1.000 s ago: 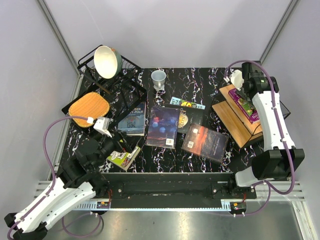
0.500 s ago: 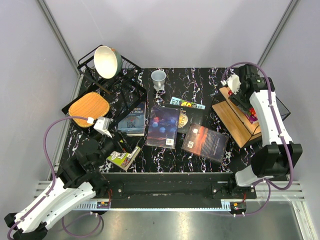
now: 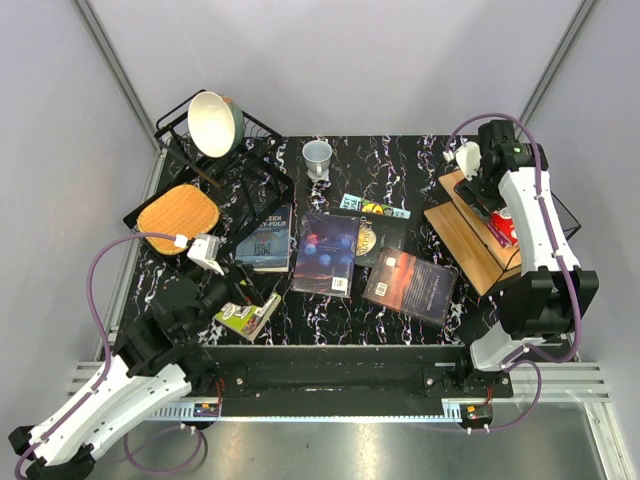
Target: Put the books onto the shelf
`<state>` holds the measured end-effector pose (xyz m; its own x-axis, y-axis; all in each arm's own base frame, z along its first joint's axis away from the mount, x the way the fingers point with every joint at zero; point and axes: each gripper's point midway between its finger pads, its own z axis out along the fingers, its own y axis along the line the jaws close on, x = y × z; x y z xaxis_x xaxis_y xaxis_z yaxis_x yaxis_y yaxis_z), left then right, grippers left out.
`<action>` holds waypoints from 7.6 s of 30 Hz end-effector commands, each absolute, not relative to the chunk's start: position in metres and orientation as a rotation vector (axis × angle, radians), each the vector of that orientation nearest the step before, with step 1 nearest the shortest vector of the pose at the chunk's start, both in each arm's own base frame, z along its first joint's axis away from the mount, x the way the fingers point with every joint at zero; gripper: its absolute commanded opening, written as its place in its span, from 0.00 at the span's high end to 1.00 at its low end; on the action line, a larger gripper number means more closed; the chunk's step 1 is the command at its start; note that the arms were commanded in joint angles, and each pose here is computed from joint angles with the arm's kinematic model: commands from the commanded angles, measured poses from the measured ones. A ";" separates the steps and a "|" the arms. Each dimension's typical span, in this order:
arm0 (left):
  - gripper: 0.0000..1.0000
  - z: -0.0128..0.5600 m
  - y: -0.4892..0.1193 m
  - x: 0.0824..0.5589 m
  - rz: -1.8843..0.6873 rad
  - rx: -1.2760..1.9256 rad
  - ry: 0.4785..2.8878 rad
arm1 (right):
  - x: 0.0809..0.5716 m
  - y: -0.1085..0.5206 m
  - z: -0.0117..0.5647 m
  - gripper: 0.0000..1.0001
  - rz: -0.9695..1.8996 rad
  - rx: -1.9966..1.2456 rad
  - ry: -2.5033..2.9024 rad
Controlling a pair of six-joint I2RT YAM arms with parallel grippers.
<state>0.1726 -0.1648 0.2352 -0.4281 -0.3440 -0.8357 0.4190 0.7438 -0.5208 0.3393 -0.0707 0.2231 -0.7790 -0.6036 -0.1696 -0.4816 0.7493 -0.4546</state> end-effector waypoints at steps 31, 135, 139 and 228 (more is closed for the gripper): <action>0.01 0.240 -0.169 0.174 -0.877 0.058 1.798 | 0.364 -0.077 0.233 0.33 -0.486 -0.580 2.646; 0.01 0.195 -0.143 0.197 -0.726 -0.003 1.954 | 0.338 -0.024 0.438 1.00 -0.899 -0.847 1.981; 0.01 0.195 -0.144 0.198 -0.732 0.005 1.942 | 0.334 -0.047 0.427 1.00 -0.957 -0.789 2.055; 0.01 0.195 -0.149 0.195 -0.764 0.025 1.945 | 0.365 -0.064 0.240 0.13 -0.642 -0.632 2.548</action>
<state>0.1921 -0.1447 0.1865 -0.5202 -0.2979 -0.8004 0.2984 0.8148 -0.4971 0.3513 -0.0636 0.2254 -0.7968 -0.5628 -0.2197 -0.3913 0.7578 -0.5221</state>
